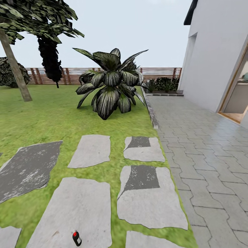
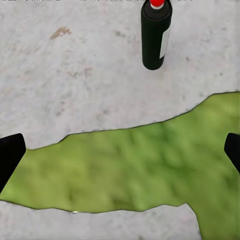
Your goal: Pick up the pesticide atomizer in the garden and spray insectifuge to fully cover both potted plants in the garden.
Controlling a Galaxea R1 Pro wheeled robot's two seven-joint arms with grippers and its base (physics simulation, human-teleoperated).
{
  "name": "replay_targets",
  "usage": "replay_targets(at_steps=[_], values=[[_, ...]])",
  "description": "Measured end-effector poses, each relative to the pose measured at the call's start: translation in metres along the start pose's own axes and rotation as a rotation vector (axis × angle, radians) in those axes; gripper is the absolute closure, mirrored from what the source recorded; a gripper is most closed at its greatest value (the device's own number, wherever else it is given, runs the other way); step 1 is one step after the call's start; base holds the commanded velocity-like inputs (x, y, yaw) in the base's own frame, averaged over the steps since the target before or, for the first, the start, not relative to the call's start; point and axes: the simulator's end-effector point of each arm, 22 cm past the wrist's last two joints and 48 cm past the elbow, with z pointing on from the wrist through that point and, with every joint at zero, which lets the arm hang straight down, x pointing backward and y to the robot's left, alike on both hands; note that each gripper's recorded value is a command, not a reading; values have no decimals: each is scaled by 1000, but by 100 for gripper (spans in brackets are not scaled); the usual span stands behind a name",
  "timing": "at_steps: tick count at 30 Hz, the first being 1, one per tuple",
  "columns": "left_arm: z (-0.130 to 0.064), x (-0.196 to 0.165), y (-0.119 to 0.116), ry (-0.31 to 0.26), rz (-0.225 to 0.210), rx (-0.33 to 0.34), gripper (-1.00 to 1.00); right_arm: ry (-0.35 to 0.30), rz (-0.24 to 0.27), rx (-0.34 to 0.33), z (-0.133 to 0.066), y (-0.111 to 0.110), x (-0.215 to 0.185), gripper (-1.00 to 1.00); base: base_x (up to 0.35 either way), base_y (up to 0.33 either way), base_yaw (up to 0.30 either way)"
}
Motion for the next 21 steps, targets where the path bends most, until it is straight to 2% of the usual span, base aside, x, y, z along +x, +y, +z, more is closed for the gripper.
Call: replay_targets(at_steps=[4, 11, 16, 21], values=[[0, 0, 0, 0, 1, 1, -100, 0, 1, 1, 0, 0, 0, -100, -54, -39, 53], [0, -4, 0, -17, 1, 1, -100, 0, 2, 0, 0, 2, 0, -100, -208, -148, 175], [0, -4, 0, -20, 1, 1, -100, -2, 3, -2, 0, 2, -1, -100, -242, -163, 28], [0, -5, -1, -22, -2, 1, -100, -2, 3, 1, 0, 2, -1, -100, -78, -52, 2]])
